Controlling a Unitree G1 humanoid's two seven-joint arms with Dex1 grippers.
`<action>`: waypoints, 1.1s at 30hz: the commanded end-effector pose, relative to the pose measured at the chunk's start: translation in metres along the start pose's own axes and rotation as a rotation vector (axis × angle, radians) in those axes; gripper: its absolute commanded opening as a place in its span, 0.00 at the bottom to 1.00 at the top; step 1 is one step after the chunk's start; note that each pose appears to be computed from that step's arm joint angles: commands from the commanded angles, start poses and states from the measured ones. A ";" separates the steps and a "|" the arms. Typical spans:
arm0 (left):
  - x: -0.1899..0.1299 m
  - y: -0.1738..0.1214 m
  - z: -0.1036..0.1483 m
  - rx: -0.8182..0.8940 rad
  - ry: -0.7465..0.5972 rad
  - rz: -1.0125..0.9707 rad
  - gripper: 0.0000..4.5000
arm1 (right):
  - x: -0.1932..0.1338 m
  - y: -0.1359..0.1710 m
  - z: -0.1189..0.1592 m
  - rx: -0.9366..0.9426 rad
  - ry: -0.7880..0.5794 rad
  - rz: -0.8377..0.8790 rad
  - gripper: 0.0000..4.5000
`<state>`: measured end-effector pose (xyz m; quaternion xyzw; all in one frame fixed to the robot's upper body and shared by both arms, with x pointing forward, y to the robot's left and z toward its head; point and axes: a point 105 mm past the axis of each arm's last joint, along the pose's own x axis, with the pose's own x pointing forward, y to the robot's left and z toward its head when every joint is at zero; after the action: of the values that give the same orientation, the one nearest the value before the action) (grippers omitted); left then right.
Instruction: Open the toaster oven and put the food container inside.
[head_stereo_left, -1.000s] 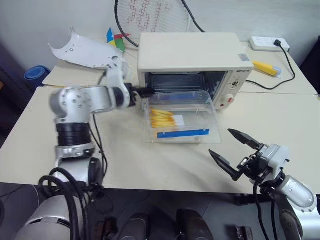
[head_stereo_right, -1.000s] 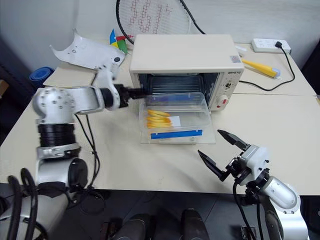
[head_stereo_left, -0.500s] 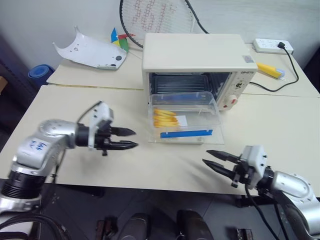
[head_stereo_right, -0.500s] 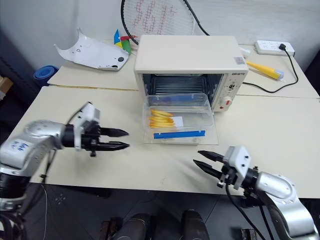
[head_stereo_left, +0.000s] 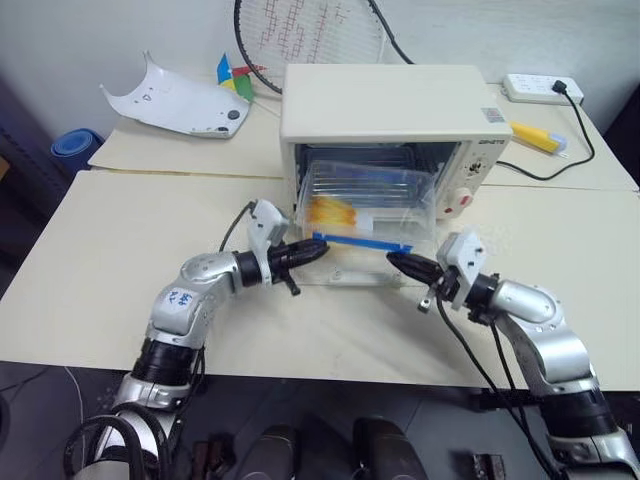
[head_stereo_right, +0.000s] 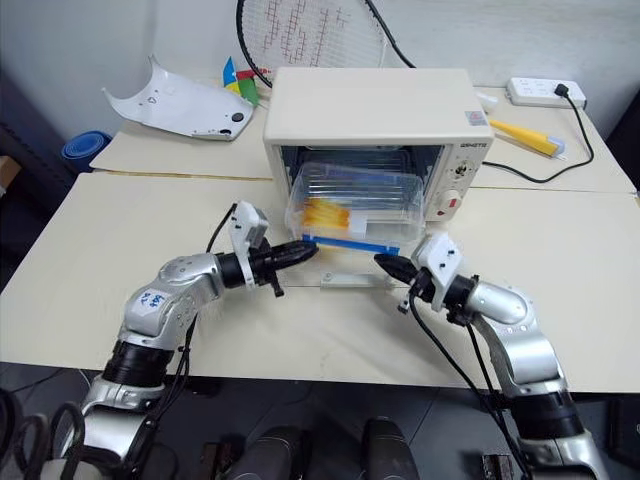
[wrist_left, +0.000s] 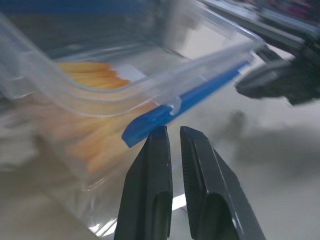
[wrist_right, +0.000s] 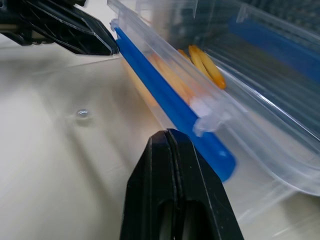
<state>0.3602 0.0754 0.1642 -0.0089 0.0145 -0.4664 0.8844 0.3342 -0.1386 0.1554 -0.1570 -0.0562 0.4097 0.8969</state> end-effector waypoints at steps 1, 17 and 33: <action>0.007 0.009 0.018 0.044 -0.077 0.062 0.10 | 0.009 -0.023 0.011 -0.057 -0.029 -0.078 0.00; -0.001 0.006 0.023 0.135 -0.127 0.006 0.18 | 0.012 -0.029 0.036 0.122 -0.151 -0.095 0.00; -0.135 -0.026 0.024 0.241 0.038 -0.467 0.99 | -0.095 -0.036 -0.063 -0.013 0.203 0.031 0.00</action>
<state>0.2726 0.1793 0.1751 0.1033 0.0048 -0.6326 0.7676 0.3112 -0.2479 0.1160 -0.1962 0.0413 0.3994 0.8946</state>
